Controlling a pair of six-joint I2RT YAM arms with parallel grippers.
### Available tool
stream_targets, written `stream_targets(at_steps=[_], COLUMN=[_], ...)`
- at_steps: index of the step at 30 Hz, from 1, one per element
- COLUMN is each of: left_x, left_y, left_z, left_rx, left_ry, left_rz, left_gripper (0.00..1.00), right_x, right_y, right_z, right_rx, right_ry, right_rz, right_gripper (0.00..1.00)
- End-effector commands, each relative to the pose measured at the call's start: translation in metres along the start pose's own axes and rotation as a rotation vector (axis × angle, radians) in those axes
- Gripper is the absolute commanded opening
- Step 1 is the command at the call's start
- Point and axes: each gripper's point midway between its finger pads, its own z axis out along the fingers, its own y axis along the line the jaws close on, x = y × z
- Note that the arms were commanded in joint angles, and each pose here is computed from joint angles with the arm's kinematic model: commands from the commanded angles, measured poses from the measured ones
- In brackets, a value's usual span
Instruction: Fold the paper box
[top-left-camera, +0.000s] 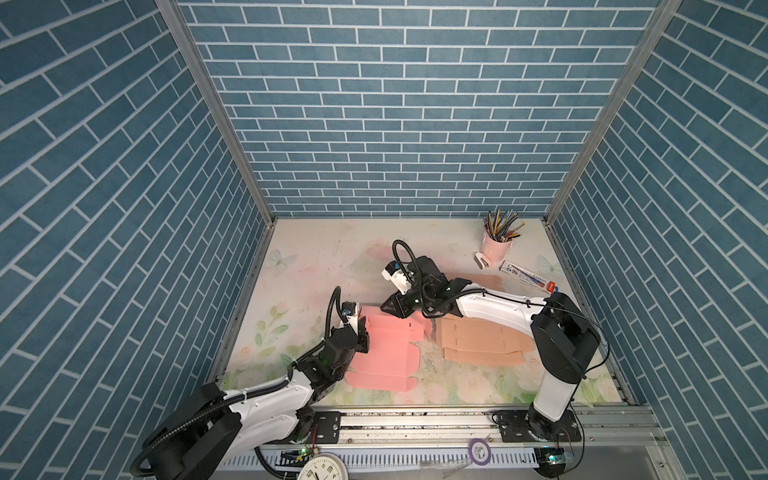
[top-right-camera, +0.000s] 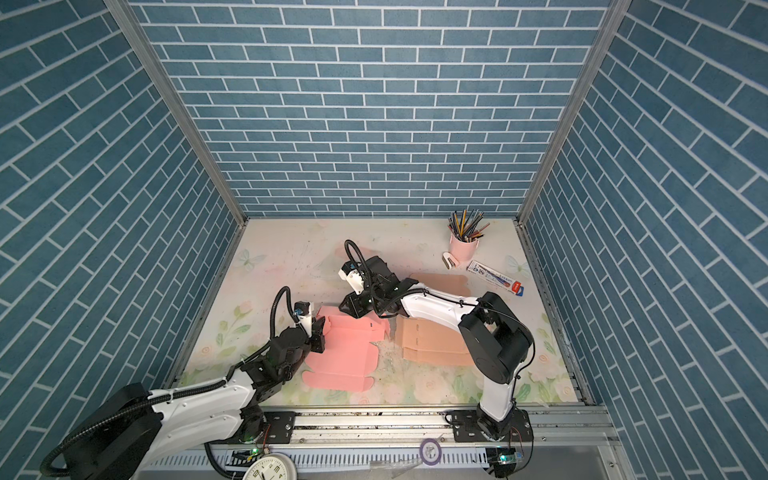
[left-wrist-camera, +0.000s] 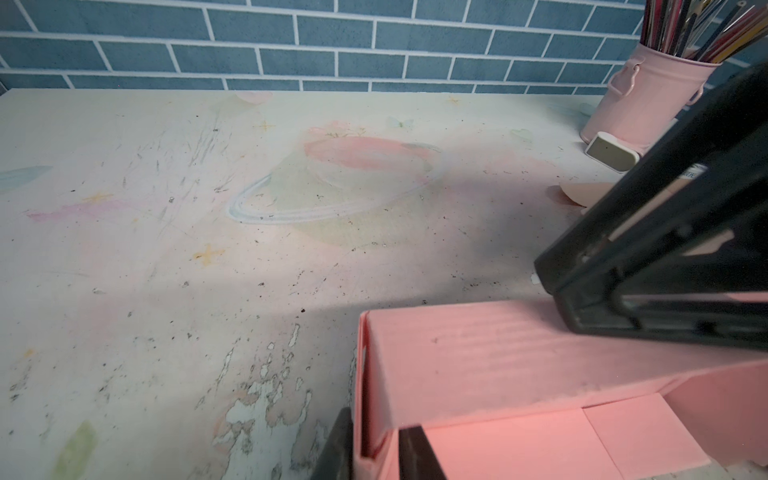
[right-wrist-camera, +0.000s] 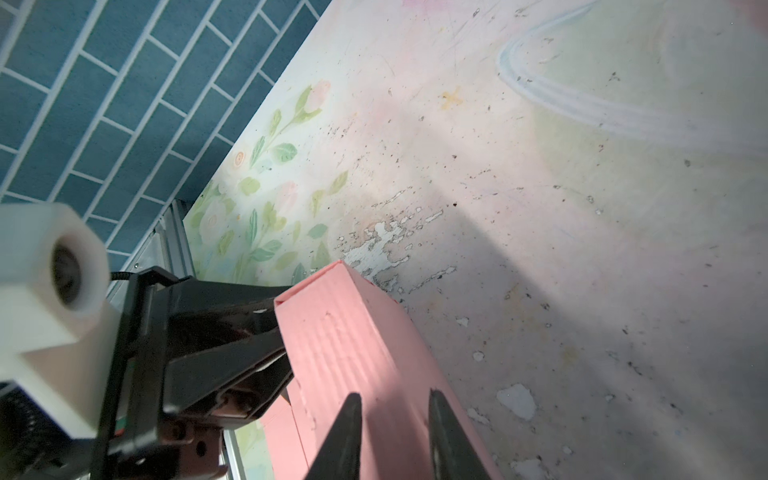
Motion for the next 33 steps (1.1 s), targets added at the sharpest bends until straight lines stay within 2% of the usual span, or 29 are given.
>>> stream_targets(at_steps=[1,12,18,22,27,33], left_x=[-0.001,0.001,0.004,0.004,0.005,0.008], left_y=[0.005,0.003,0.001,0.002,0.003,0.003], left_z=[0.000,0.011,0.012,0.011,0.011,0.014], left_rx=[-0.032,-0.048,-0.042,-0.044,-0.047,-0.057], left_ry=[-0.022,-0.017,-0.013,-0.015,-0.021,-0.019], left_rz=[-0.032,0.009,0.021,0.021,0.021,0.023], left_gripper=[0.21,0.21,0.10,0.11,0.20,0.20], right_x=[0.010,0.023,0.022,0.023,0.028,0.033], right_y=[0.005,0.007,0.010,0.016,0.015,0.012], right_z=[0.005,0.007,0.005,0.004,0.003,0.002], right_rx=[-0.043,-0.063,-0.066,-0.070,-0.058,-0.041], right_ry=[0.029,0.053,0.053,0.054,0.055,0.058], right_rz=[0.017,0.035,0.035,0.032,0.041,0.048], right_gripper=[0.28,0.26,0.26,0.25,0.25,0.25])
